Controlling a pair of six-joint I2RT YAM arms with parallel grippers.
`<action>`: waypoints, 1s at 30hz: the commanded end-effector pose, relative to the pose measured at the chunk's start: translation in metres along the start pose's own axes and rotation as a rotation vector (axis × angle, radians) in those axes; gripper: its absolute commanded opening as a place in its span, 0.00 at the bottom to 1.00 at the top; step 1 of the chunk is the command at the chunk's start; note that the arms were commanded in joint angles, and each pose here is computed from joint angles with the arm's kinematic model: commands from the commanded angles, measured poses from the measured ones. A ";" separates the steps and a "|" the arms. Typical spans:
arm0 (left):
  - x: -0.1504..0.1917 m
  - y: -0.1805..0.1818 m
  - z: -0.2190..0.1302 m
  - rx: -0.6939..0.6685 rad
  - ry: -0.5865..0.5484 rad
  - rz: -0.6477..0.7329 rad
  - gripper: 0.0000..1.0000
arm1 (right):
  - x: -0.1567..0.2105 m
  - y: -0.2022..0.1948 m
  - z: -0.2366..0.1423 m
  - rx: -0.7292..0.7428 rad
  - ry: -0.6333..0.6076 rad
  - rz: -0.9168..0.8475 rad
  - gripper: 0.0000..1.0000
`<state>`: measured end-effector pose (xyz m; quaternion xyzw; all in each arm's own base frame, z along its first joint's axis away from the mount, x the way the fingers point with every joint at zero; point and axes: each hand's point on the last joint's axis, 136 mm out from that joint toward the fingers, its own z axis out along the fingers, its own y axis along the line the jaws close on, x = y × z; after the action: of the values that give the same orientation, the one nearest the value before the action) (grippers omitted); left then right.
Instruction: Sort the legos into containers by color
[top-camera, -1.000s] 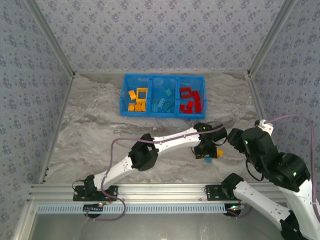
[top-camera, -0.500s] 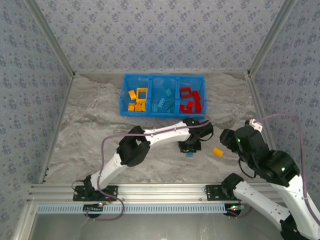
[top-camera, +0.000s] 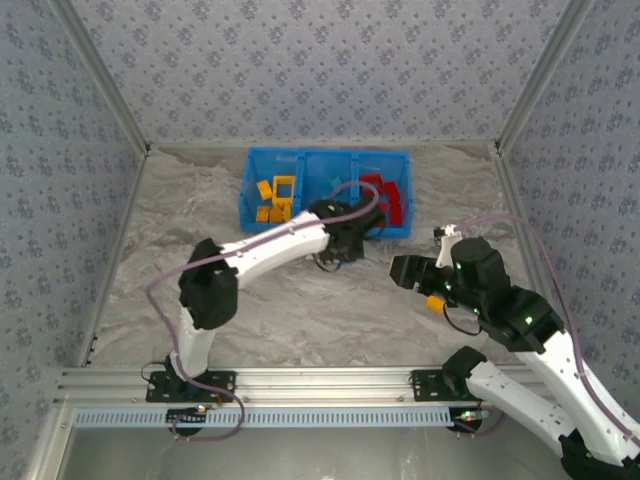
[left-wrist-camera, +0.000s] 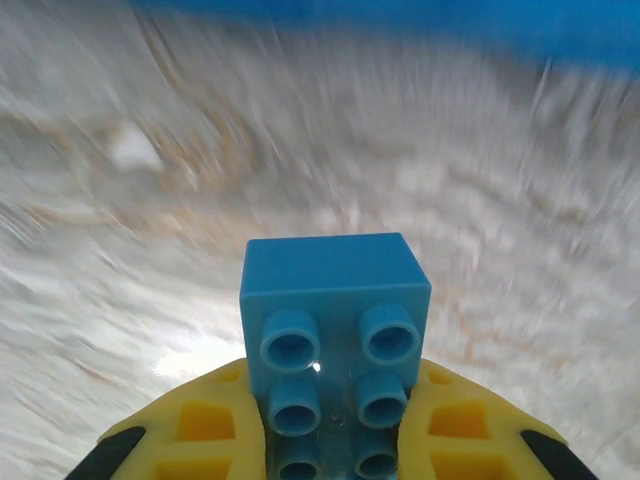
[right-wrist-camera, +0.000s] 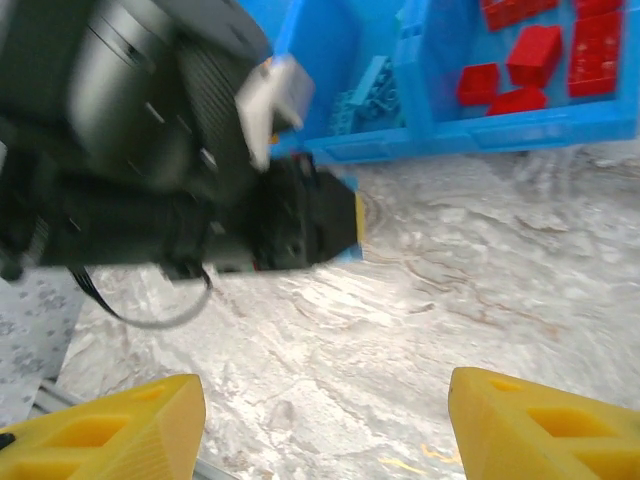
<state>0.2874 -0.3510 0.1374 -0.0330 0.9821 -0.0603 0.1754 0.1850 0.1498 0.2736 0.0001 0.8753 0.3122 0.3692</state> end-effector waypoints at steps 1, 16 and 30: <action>-0.049 0.021 -0.015 -0.018 -0.107 0.065 0.12 | -0.010 0.026 0.015 -0.096 -0.010 -0.052 0.68; -0.208 0.027 0.047 -0.043 -0.290 0.095 0.17 | -0.050 0.071 0.114 -0.058 -0.193 -0.310 0.71; -0.229 0.035 0.123 -0.076 -0.298 0.091 0.24 | -0.038 0.044 0.126 -0.004 -0.171 -0.257 0.72</action>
<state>0.5356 -0.3090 0.0934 -0.0090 0.9527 -0.0181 0.3032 0.2840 0.2535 0.2554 -0.1028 0.8346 0.2647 0.4721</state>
